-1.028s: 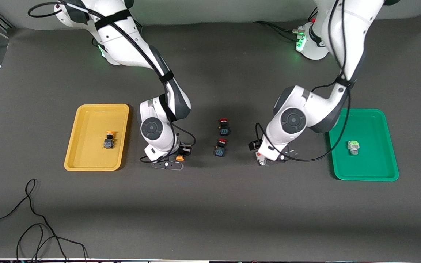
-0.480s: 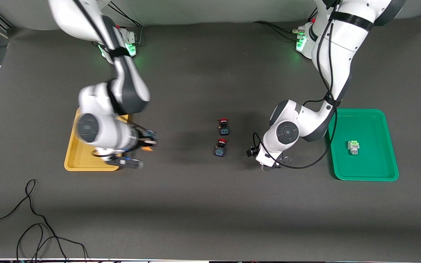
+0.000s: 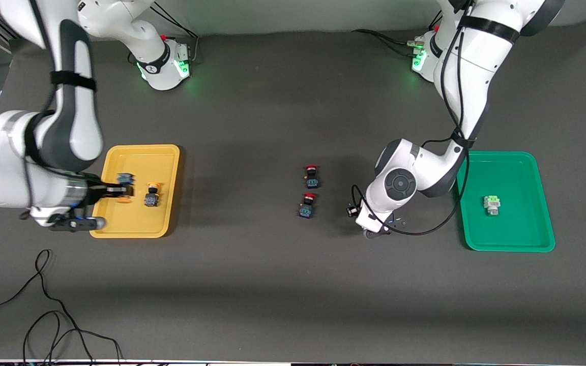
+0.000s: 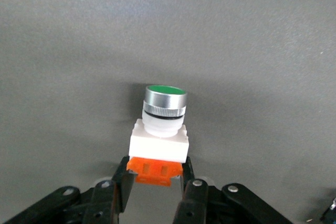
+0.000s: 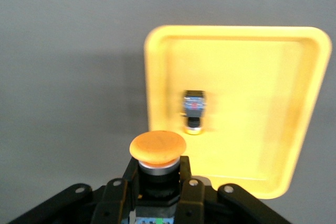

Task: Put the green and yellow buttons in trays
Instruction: 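Place the yellow button in the yellow tray while the left gripper carries the green button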

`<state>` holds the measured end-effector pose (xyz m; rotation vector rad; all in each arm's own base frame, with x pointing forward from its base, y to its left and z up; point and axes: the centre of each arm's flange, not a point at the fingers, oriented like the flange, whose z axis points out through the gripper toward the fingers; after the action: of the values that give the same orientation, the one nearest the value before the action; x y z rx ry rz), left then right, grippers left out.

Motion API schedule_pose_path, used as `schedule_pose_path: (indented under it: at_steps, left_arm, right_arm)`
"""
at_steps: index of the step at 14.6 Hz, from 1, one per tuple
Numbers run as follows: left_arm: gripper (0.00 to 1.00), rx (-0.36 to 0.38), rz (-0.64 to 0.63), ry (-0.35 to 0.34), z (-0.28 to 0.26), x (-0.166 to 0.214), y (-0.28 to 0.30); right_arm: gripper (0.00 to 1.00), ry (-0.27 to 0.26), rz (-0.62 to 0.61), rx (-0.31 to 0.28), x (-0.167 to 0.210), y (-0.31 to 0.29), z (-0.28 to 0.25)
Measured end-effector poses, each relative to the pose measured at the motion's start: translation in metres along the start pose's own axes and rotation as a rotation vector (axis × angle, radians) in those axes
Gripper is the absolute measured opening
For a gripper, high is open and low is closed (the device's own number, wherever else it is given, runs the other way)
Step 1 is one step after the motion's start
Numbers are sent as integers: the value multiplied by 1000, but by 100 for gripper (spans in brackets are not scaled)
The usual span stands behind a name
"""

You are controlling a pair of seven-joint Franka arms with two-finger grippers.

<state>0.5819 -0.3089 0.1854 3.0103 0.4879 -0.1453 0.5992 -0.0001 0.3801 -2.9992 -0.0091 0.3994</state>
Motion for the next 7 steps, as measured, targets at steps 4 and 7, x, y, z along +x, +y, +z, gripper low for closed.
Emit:
schedule_pose_path:
  at_steps: [4,7]
  left_arm:
    - [41,28,27,25,-91,3,10]
    - [41,99,150,26,-207,-23,-5]
  right_arm:
    - [33,58,-65,-49,-7,48,61]
    - [33,113,-97,-119,-16,74,113]
